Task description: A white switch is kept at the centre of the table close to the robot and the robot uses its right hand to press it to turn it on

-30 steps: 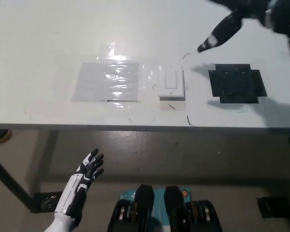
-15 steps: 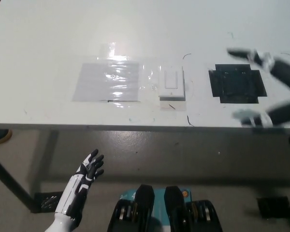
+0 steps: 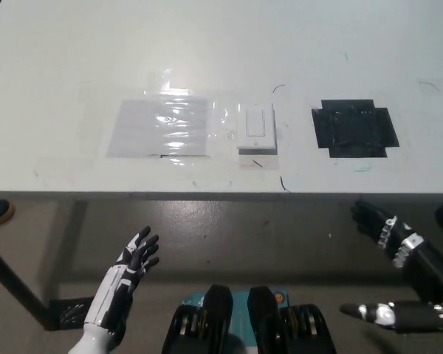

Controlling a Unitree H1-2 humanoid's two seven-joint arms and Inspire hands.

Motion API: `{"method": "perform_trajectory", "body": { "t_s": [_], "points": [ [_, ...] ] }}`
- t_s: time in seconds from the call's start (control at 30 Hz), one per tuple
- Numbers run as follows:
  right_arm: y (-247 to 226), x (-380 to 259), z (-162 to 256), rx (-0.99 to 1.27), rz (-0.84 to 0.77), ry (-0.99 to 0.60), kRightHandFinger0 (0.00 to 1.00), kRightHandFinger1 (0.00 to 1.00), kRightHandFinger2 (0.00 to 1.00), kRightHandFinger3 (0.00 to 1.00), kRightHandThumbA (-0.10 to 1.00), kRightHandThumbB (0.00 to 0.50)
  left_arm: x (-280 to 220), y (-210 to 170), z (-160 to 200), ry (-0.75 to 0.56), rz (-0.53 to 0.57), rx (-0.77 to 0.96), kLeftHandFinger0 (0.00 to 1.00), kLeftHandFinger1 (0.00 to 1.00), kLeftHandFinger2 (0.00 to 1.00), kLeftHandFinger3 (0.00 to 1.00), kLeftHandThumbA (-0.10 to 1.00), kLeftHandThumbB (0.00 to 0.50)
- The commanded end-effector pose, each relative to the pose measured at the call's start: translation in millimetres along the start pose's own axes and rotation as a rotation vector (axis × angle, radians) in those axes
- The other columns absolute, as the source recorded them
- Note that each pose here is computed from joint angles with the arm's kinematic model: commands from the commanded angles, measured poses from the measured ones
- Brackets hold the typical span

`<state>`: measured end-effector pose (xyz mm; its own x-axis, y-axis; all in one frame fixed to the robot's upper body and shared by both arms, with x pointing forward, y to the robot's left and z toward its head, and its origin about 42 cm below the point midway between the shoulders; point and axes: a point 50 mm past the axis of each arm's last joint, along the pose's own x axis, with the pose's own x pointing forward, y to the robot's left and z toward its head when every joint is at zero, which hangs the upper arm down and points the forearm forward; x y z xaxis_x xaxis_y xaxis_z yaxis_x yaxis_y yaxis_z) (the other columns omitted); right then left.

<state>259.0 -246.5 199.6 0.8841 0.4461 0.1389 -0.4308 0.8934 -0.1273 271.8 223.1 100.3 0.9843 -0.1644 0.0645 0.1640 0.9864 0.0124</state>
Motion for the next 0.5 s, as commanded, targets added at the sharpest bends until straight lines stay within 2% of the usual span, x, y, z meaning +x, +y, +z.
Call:
{"method": "perform_trajectory", "body": {
  "t_s": [0.0, 0.13, 0.23, 0.3, 0.47],
  "points": [
    [8, 7, -39, 0.148, -0.305, -0.154, 1.00, 1.00, 1.00, 1.00, 1.00, 0.105, 5, 4, 15, -0.051, -0.008, -0.018, 1.00, 1.00, 1.00, 1.00, 0.91, 0.001],
    [28, 13, -72, 0.155, -0.360, -0.111, 1.00, 1.00, 1.00, 1.00, 1.00, 0.097, 9, 5, 20, -0.065, -0.019, -0.007, 1.00, 1.00, 1.00, 1.00, 0.93, 0.000],
    [40, 10, -94, 0.156, -0.377, -0.082, 1.00, 1.00, 1.00, 1.00, 0.99, 0.042, 8, 5, 19, -0.066, -0.015, 0.003, 1.00, 1.00, 1.00, 1.00, 0.94, 0.000],
    [43, 10, -100, 0.141, -0.375, -0.070, 1.00, 1.00, 1.00, 1.00, 0.93, 0.021, 7, 6, 18, -0.063, -0.009, 0.003, 1.00, 1.00, 1.00, 1.00, 0.93, 0.003],
    [42, 5, -105, 0.133, -0.376, -0.053, 1.00, 1.00, 1.00, 1.00, 0.91, 0.029, 2, 6, 17, -0.047, -0.019, 0.000, 1.00, 1.00, 1.00, 1.00, 0.90, 0.005]
  ]
}}
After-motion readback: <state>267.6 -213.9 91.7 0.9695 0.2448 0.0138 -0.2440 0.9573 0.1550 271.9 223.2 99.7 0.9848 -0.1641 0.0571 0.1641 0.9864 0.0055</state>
